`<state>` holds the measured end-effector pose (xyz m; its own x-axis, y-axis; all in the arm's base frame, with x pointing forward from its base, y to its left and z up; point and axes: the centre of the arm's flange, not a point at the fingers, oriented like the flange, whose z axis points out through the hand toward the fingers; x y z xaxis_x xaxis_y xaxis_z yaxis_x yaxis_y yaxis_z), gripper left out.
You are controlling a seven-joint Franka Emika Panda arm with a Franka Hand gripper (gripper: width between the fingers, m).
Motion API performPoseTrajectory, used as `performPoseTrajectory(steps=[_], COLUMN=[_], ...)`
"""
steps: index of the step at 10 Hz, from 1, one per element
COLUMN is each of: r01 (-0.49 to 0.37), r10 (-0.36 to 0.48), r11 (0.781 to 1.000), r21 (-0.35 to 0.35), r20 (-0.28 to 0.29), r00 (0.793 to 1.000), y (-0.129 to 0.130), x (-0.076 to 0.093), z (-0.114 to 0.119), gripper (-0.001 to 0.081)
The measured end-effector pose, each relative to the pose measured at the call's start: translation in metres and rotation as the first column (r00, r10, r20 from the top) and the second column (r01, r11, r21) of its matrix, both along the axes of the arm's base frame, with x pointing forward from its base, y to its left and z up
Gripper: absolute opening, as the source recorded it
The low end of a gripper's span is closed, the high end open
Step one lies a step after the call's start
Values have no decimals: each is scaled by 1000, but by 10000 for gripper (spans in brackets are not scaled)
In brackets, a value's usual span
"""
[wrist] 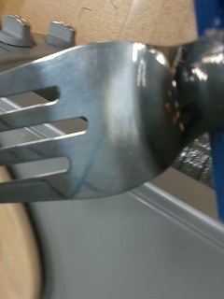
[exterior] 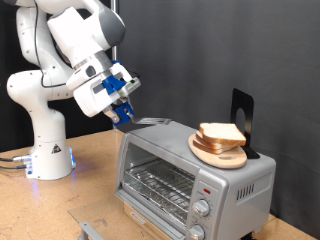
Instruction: Make a piece of toast with the oven
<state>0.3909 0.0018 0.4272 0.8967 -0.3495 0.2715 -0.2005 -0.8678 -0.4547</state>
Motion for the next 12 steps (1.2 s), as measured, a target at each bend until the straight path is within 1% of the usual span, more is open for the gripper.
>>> performPoseTrajectory(steps=[2,3,6,8,9,10,12], r01=[-37,-44,-86,-127,-138,-135,-140], r10=[32,34,69,105,114,111,102], r11=[997,995,992,988,987,987,982], r21=[-73,-90,-92,-90,-86,-87,-126], r20=[-76,-106,-167,-219,-243,-239,-270], r00=[997,994,983,970,963,965,957], y=[8,10,13,9,7,7,14], x=[3,5,10,11,12,12,12], z=[4,7,25,42,45,44,40], gripper=[485,485,485,485,485,485,485])
